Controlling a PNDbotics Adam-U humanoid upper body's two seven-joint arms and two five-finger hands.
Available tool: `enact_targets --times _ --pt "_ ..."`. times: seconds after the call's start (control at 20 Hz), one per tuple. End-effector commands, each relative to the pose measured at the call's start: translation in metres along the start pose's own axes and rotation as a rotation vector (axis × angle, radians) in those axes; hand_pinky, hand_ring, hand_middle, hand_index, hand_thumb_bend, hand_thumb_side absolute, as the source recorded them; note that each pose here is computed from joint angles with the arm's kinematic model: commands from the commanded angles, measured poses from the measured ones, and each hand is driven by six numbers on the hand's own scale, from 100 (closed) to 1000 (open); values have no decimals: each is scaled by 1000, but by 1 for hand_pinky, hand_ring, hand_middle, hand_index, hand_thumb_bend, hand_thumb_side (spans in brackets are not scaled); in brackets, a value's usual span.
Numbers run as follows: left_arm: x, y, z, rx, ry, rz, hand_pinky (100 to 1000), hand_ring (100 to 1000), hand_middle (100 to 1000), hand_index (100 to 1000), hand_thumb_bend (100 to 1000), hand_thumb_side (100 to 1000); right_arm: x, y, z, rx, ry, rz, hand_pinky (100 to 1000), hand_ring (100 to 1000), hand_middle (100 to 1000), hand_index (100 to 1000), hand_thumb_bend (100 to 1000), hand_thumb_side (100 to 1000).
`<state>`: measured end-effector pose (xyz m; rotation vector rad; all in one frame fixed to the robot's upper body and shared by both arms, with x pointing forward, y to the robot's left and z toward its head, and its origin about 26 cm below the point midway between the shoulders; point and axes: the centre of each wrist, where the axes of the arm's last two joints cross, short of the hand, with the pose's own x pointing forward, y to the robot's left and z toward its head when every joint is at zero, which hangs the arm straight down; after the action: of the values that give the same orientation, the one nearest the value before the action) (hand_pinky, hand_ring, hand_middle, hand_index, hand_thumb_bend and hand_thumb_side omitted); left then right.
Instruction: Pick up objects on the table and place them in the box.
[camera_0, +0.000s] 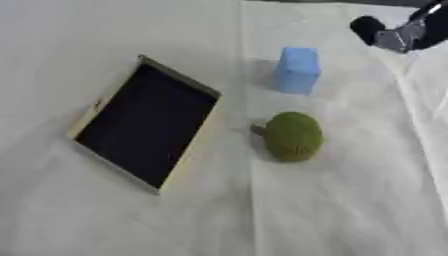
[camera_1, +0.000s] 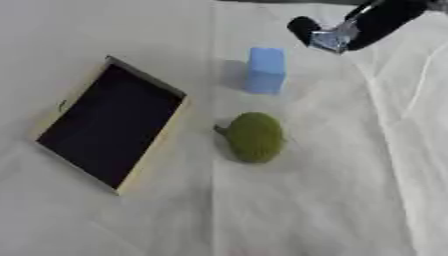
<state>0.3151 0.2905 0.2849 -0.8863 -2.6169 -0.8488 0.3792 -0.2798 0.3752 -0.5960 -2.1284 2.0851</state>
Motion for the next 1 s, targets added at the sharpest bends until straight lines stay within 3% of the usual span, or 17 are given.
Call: enact_targets --times 0.05,1.0 --pt "4 1 -5 -19 -11 -6 878 867 939 875 100 672 -13 -5 1 98 -21 40 989 1000 911 985 100 526" --pt "6 8 -7 -62 -18 -33 881 874 946 874 100 672 -49 13 -2 176 35 -13 1000 1000 905 1000 100 617"
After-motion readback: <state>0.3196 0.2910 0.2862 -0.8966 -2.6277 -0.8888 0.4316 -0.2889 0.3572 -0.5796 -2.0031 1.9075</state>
